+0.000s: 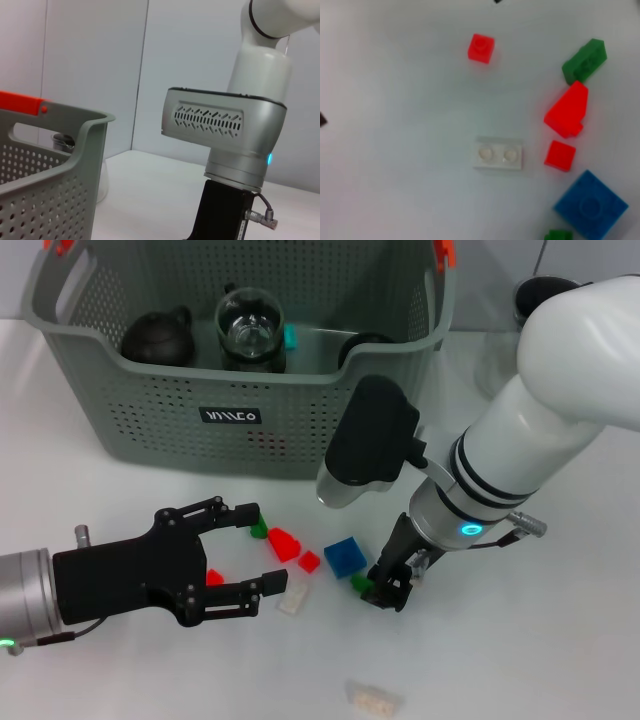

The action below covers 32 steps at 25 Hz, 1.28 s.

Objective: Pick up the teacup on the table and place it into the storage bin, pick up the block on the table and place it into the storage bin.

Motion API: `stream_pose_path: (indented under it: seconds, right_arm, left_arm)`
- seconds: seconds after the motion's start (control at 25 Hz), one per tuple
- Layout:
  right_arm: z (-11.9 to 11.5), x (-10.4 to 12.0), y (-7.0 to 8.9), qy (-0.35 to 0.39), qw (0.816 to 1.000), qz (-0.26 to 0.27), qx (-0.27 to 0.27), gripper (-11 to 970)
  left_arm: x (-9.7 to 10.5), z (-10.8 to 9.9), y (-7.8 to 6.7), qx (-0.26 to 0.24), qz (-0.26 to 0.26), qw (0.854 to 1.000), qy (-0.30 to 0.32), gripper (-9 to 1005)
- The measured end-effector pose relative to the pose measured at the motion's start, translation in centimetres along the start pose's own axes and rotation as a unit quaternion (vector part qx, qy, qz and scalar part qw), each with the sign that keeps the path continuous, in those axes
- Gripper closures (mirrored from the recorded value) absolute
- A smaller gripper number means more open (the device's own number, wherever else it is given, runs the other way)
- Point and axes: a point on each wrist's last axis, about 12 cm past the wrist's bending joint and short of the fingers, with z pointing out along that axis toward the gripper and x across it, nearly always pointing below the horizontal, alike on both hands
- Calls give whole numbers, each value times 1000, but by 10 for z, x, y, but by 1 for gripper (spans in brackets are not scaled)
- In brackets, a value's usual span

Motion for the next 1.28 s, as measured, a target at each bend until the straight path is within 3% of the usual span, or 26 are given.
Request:
stream_pose_path:
  seconds: [0.48, 0.92, 1.28]
  right_arm:
    - [-23, 6, 6, -21, 1000, 7, -10, 777]
    - [-82, 11, 0, -85, 996, 29, -11, 851]
    - [-112, -5, -4, -123, 992, 16, 10, 848]
  left_arm:
    - [0, -2, 0, -4, -1, 1000, -1, 152]
    - [2, -12, 1, -25, -2, 1000, -6, 152]
    - [2, -13, 1, -27, -1, 1000, -8, 152]
